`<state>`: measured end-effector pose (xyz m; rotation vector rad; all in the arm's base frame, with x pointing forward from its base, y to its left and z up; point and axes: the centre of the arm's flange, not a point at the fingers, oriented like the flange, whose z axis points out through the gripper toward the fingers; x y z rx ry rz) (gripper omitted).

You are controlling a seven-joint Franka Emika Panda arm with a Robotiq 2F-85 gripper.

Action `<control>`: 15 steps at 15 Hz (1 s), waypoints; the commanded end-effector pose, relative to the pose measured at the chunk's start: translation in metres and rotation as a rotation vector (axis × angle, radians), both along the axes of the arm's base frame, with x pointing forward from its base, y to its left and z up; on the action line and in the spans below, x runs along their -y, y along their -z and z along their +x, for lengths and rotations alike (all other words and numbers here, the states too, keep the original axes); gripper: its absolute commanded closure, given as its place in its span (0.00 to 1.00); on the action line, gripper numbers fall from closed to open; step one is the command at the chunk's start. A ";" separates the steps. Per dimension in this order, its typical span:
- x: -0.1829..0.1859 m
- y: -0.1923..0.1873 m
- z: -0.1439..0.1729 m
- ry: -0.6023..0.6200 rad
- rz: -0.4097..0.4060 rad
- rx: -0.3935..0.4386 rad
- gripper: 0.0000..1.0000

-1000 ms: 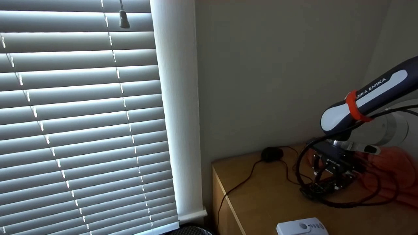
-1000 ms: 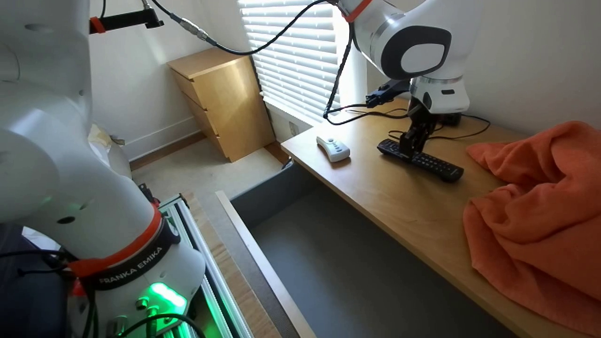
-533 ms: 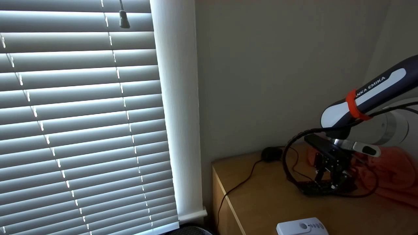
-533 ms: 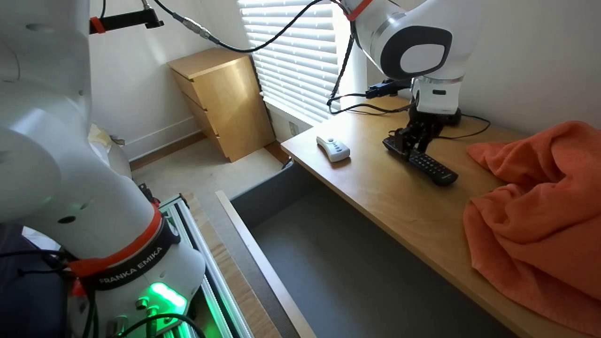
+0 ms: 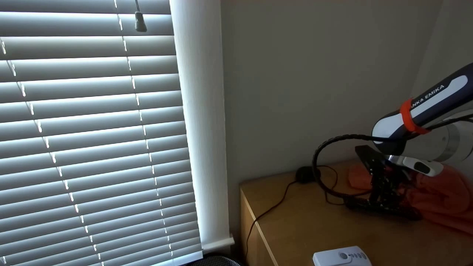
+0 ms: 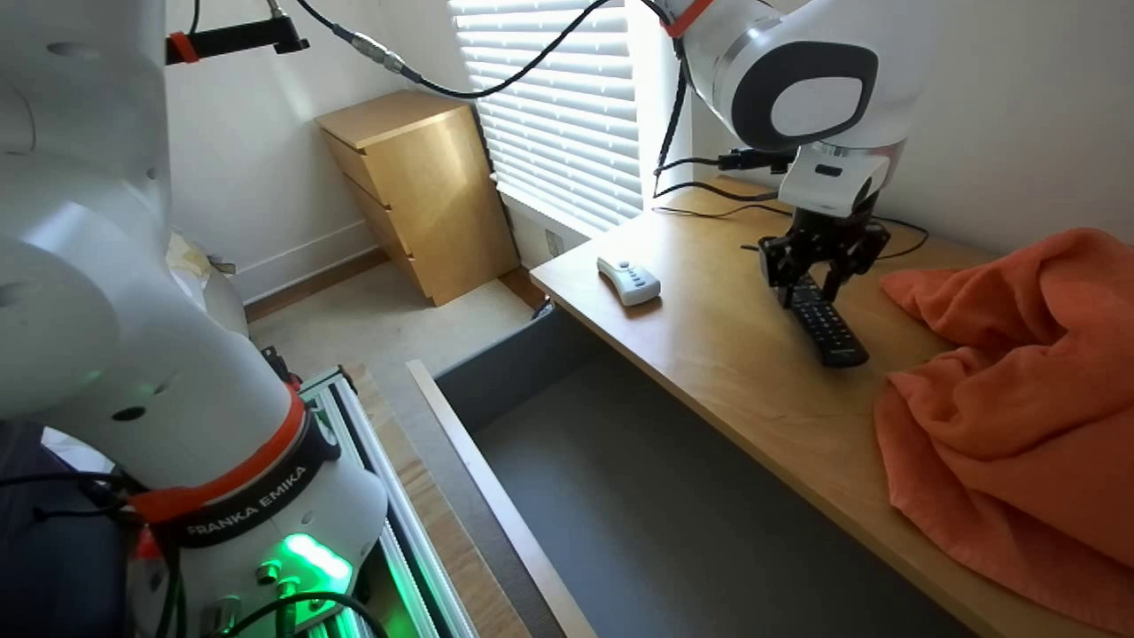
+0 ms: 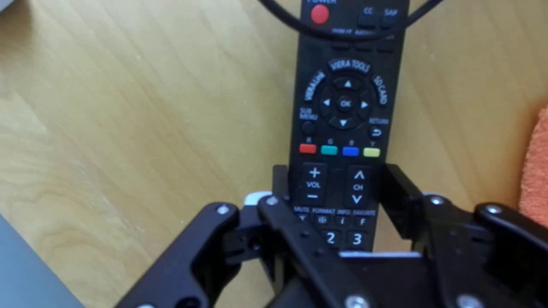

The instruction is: Turn the black remote ninety degrees clockwise

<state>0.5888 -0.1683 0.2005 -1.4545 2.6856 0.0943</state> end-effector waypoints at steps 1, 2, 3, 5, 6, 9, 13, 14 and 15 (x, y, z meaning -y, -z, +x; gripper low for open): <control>-0.009 -0.010 -0.017 0.197 -0.032 -0.026 0.69; -0.011 -0.010 -0.019 0.236 -0.031 -0.030 0.69; -0.012 -0.011 -0.022 0.270 -0.033 -0.037 0.69; -0.017 -0.012 -0.027 0.323 -0.022 -0.041 0.69; -0.020 -0.011 -0.030 0.351 -0.009 -0.035 0.69; -0.024 -0.012 -0.034 0.414 -0.003 -0.008 0.69; -0.021 -0.010 -0.034 0.496 0.023 0.046 0.69; -0.022 -0.009 -0.034 0.510 0.021 0.050 0.69; -0.022 -0.007 -0.035 0.519 0.007 0.049 0.69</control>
